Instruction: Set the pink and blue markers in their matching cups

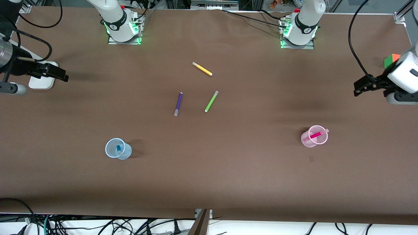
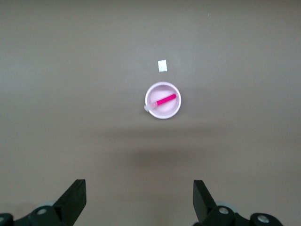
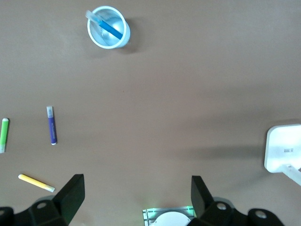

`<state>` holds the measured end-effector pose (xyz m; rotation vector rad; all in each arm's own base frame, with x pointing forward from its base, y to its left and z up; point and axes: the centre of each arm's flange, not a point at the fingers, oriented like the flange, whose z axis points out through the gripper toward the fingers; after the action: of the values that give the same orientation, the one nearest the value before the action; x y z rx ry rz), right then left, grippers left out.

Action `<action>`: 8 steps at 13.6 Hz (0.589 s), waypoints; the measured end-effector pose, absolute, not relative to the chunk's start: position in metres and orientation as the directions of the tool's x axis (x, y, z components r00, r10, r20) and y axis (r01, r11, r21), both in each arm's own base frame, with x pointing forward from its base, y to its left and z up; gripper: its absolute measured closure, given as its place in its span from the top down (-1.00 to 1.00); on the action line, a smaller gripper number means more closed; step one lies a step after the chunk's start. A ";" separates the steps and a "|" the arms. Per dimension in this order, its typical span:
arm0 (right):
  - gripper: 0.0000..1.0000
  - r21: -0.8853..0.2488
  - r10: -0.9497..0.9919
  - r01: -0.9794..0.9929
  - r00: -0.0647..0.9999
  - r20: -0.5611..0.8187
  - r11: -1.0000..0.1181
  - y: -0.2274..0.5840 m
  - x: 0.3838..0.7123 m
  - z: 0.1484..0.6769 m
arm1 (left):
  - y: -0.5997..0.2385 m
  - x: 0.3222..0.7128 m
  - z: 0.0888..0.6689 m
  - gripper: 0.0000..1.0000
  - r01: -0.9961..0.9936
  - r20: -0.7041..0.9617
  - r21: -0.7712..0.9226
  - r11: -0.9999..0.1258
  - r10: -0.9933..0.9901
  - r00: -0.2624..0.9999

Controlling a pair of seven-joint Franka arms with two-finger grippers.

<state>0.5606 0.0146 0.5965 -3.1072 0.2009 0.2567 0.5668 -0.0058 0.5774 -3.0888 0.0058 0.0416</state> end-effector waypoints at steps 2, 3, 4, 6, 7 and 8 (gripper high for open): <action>1.00 0.005 -0.120 -0.121 0.979 -0.167 -0.993 0.013 0.557 0.596 | -0.012 0.558 0.574 1.00 -0.004 -0.020 -0.054 -0.999 -0.003 1.000; 1.00 0.006 -0.106 -0.107 0.980 -0.168 -0.994 0.013 0.557 0.595 | -0.013 0.557 0.574 1.00 -0.006 -0.020 -0.054 -0.999 -0.005 1.000; 1.00 0.005 -0.093 -0.093 0.981 -0.168 -0.996 0.013 0.557 0.595 | -0.014 0.556 0.574 1.00 -0.007 -0.020 -0.054 -0.999 -0.006 1.000; 1.00 0.004 -0.078 -0.078 0.982 -0.172 -0.997 0.014 0.559 0.593 | -0.014 0.556 0.573 1.00 -0.007 -0.021 -0.054 -0.999 -0.006 1.000; 1.00 0.005 -0.075 -0.075 0.982 -0.175 -0.997 0.016 0.560 0.592 | -0.014 0.556 0.573 1.00 -0.007 -0.022 -0.054 -0.999 -0.006 1.000; 1.00 0.006 -0.074 -0.074 0.981 -0.181 -0.997 0.016 0.561 0.591 | -0.014 0.556 0.573 1.00 -0.007 -0.021 -0.054 -0.999 -0.006 1.000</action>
<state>0.5607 0.0160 0.5906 -3.1254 0.1168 0.2858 0.5564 -0.0138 0.5728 -3.0874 0.0100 0.0328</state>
